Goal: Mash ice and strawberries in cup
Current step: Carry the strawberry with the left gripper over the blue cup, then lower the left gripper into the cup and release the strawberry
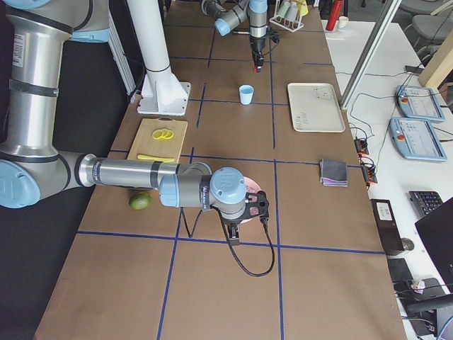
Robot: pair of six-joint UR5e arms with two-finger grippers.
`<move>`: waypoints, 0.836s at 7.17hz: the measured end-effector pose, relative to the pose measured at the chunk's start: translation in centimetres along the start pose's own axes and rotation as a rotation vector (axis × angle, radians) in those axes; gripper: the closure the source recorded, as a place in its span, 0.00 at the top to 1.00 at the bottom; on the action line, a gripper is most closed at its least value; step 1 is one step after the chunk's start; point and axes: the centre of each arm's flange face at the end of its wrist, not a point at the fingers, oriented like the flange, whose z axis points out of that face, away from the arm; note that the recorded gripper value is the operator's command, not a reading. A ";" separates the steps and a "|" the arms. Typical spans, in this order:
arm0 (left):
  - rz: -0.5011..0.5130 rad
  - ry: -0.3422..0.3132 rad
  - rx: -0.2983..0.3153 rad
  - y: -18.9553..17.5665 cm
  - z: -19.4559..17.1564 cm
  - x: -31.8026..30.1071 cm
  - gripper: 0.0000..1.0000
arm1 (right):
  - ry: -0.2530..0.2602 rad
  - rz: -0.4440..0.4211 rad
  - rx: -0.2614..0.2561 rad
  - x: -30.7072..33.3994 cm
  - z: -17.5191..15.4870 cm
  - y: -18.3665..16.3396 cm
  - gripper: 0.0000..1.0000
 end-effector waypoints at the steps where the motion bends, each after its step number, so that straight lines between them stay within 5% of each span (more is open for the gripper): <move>1: 0.002 0.002 -0.009 0.6 0.7 0.6 0.00 | -0.002 0.012 -0.002 0.1 0.1 -0.1 0.99; 6: 0.031 -0.028 -0.060 4.4 4.1 1.4 0.01 | -0.003 0.006 0.008 0.3 0.0 -2.5 0.99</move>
